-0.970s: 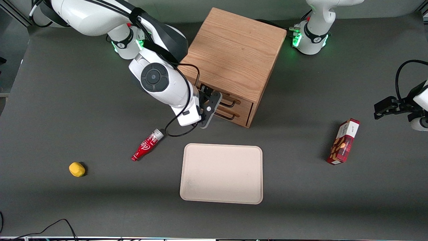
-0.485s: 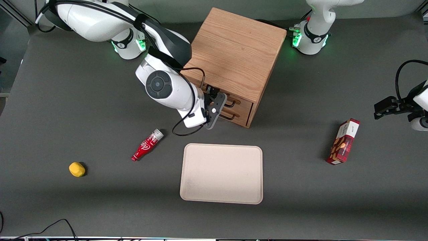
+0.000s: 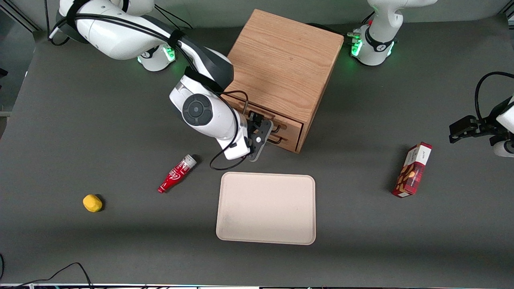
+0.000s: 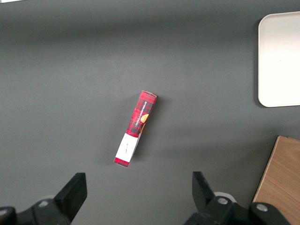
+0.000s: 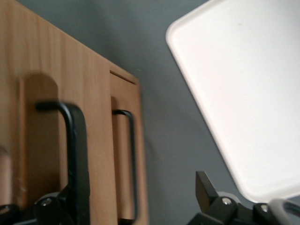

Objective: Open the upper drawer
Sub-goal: 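Pull the upper drawer outward from the cabinet with the right gripper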

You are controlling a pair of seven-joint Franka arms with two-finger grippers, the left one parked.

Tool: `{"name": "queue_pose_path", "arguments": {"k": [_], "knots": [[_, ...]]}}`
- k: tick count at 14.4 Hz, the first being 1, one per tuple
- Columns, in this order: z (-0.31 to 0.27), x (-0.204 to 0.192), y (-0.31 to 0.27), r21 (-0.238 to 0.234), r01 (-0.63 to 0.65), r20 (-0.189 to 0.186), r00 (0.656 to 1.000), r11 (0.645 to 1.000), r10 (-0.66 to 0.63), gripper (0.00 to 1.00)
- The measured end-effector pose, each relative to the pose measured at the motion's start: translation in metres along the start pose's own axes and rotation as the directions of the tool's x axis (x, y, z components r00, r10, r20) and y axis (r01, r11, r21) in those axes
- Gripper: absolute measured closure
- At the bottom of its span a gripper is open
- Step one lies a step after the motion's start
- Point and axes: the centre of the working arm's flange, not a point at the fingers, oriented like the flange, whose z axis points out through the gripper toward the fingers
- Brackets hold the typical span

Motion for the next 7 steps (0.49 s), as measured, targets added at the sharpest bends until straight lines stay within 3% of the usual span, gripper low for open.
{"name": "queue_pose_path", "arguments": {"k": [7], "knots": [[-0.036, -0.016, 0.077, -0.14, 0.01, -0.027, 1.0, 0.99, -0.014, 0.0]]}}
